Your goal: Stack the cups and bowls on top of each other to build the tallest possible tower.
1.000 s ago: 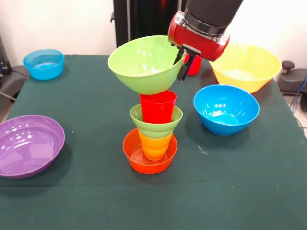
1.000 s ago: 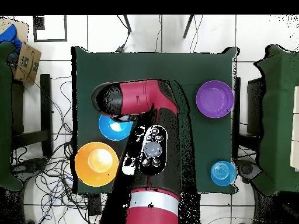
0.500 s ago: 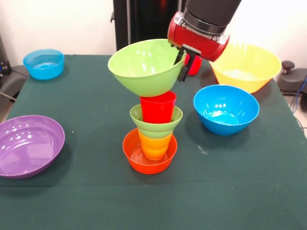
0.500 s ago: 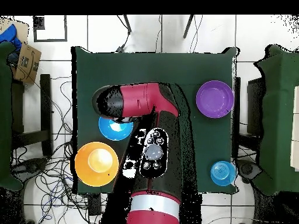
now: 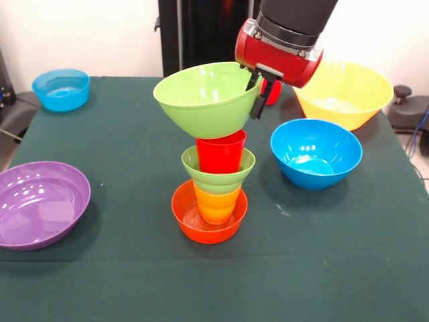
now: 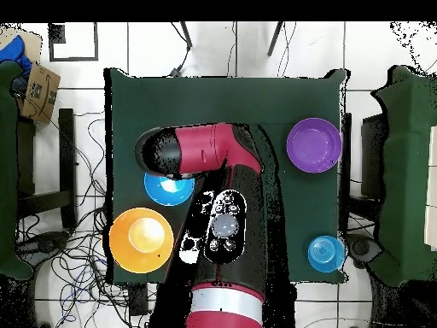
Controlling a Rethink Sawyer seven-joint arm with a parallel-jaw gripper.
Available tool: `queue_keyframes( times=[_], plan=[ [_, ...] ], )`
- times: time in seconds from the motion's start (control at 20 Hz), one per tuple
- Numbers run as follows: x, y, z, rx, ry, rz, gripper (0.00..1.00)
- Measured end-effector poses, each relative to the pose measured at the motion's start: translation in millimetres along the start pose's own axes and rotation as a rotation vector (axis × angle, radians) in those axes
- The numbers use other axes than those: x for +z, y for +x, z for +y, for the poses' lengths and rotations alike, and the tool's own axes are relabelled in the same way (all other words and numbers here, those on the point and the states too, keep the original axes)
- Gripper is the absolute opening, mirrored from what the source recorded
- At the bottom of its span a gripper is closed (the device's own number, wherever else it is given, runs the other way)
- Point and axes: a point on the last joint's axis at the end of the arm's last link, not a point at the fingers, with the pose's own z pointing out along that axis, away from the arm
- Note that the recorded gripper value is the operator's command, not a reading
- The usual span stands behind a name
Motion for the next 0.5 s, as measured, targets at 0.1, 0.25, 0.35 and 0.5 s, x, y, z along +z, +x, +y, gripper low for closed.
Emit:
queue_keyframes(
  times=[0.1,0.25,0.35,0.5],
  plan=[
    [0.1,0.2,-0.2,0.0,-0.001,-0.002,0.0],
    [0.6,1.3,-1.2,0.0,0.0,-0.002,0.0],
    [0.7,2.1,-1.5,0.0,0.0,-0.001,0.0],
    [0.6,3.5,-2.0,0.0,0.001,0.001,0.0]
  ],
)
